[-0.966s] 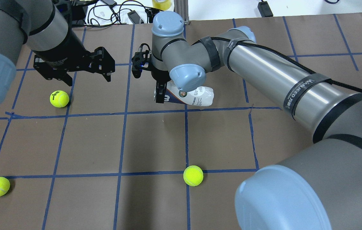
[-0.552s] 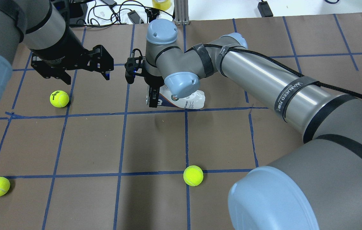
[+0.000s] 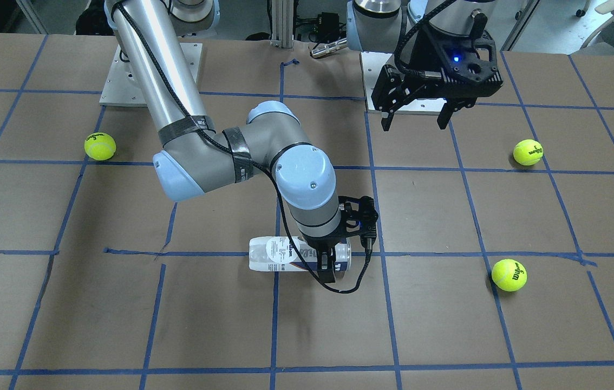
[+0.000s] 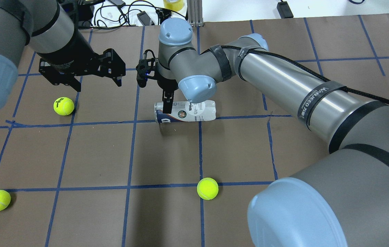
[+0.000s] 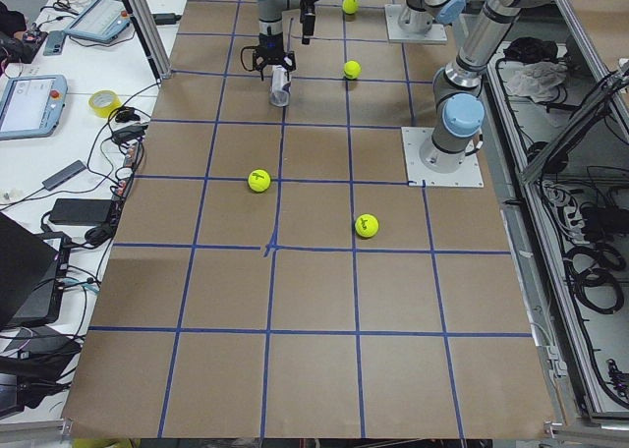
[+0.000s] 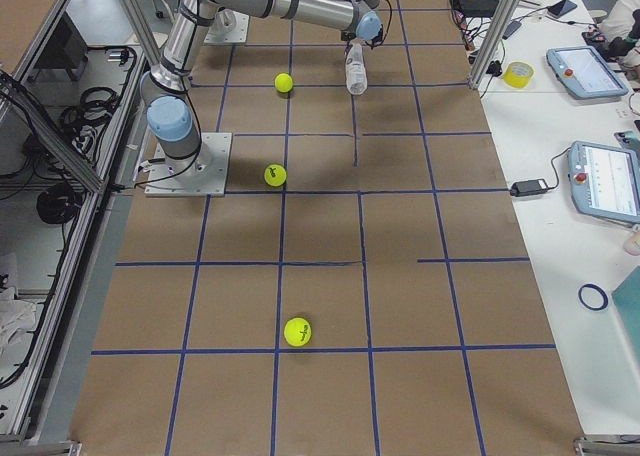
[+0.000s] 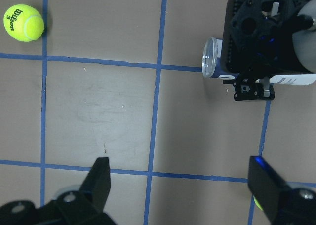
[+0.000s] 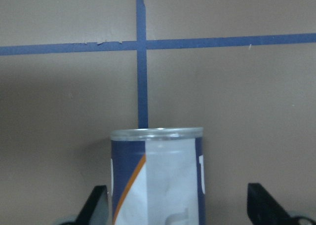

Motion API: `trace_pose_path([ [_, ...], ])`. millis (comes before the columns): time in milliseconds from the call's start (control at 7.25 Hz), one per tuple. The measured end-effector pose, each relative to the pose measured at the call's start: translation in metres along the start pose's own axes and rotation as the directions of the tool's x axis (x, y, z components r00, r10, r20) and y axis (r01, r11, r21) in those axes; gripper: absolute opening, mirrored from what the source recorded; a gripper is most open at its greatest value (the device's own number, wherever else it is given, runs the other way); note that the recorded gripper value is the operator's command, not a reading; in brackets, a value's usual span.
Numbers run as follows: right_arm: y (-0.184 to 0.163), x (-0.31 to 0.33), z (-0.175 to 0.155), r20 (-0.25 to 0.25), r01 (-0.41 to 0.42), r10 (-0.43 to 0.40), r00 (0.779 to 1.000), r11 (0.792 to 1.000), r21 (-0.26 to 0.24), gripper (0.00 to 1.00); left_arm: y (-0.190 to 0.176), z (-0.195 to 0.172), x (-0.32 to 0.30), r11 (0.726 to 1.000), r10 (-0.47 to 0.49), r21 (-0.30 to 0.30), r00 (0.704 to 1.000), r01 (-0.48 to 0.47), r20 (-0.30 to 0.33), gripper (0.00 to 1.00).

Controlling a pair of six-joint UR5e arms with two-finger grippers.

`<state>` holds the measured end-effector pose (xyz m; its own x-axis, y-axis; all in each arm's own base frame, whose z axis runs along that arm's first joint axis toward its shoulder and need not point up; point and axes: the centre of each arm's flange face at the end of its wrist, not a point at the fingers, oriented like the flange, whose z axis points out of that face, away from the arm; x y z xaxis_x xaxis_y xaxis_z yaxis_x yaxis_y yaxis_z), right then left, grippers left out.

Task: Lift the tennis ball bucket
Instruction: 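Release the can lying on its side and raise the right gripper away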

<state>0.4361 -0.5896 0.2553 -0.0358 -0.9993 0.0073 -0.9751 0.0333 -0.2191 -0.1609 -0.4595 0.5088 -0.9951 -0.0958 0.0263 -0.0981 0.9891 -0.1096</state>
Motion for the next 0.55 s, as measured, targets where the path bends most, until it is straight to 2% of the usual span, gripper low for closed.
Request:
trace_pose_path([
  [138,0.017,0.015,-0.019,-0.031,-0.031,0.031,0.999,1.000,-0.002,1.00,-0.002,0.002,0.000,1.000,0.000,-0.003,1.000,0.000,-0.004,1.00],
  [414,0.098,0.057,-0.078,-0.050,-0.167,0.167,0.985,0.986,-0.005,1.00,-0.011,0.005,0.001,1.000,-0.005,-0.006,1.000,0.005,-0.005,1.00],
  [552,0.128,0.059,-0.118,-0.056,-0.227,0.226,0.972,0.974,-0.008,1.00,-0.023,0.005,0.002,1.000,-0.012,-0.005,1.000,0.012,-0.005,1.00],
])
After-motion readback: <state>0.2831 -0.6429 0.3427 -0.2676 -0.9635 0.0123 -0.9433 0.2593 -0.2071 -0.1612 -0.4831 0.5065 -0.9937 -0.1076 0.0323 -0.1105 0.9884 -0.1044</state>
